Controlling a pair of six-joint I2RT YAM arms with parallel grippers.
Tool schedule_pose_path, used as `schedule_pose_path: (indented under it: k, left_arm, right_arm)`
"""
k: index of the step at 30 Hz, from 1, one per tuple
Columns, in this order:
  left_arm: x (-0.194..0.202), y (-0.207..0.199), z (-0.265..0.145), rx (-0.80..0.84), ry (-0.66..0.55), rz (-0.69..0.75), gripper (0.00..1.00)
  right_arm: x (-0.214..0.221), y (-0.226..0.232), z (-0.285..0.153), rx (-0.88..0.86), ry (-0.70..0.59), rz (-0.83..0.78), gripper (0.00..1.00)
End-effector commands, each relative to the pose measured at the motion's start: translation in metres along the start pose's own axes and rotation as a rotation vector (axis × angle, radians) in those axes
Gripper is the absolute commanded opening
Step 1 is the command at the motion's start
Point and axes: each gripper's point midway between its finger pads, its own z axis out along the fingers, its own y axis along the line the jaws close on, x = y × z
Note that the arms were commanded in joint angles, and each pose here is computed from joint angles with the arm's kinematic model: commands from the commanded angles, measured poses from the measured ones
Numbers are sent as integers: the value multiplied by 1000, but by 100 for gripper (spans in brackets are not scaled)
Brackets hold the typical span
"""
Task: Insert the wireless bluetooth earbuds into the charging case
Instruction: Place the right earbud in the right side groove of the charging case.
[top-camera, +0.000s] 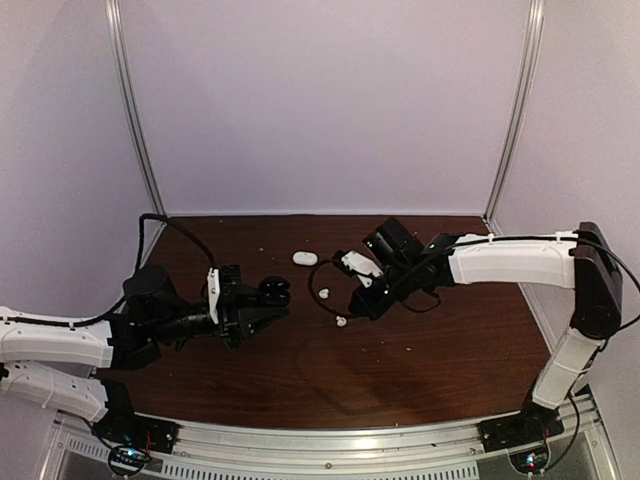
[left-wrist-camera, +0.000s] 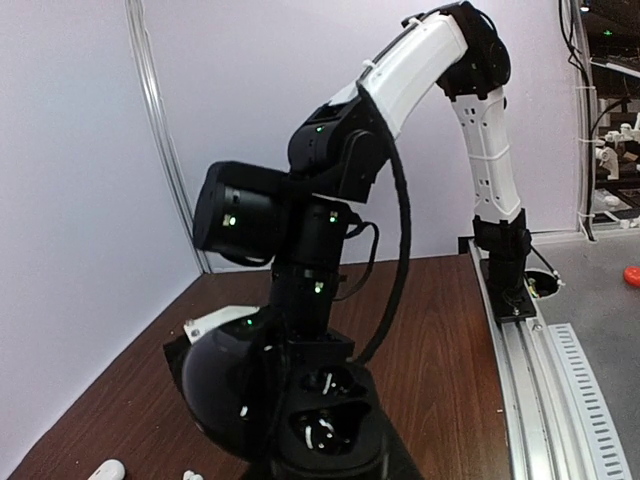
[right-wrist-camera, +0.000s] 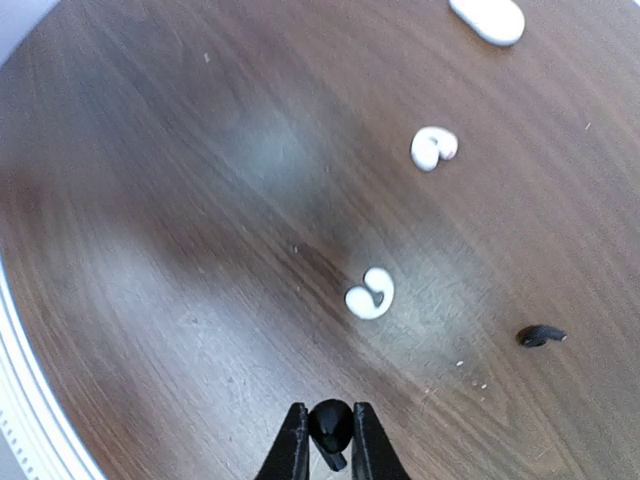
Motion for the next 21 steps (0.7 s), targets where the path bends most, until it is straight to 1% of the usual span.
schedule_pose_path:
  k: [1, 5, 7, 8, 9, 10, 15, 21]
  left_arm:
    - [-28, 14, -1, -62, -125, 10, 3]
    - [-35, 20, -1, -92, -161, 16, 2]
    - [-38, 23, 1, -103, -177, 21, 2]
    - [-40, 25, 1, -110, -188, 1, 3]
    - [-43, 28, 1, -121, -202, -8, 3]
    - [-44, 30, 1, -133, -208, -13, 3]
    - [-52, 40, 7, -169, -229, -15, 2]
    - [-64, 44, 12, -173, -269, -11, 2]
  right_arm:
    - [-64, 13, -58, -49, -322, -22, 11]
    - [-101, 32, -120, -120, -570, -67, 11]
    - [-113, 41, -147, -163, -671, -83, 11]
    - [-114, 46, -157, -186, -700, -82, 12]
    - [-123, 51, -174, -215, -773, -93, 12]
    - [-126, 57, -186, -241, -816, -100, 12]
    - [-136, 84, -233, -351, -976, -130, 12]
    - [-135, 121, -261, -484, -1074, -163, 14]
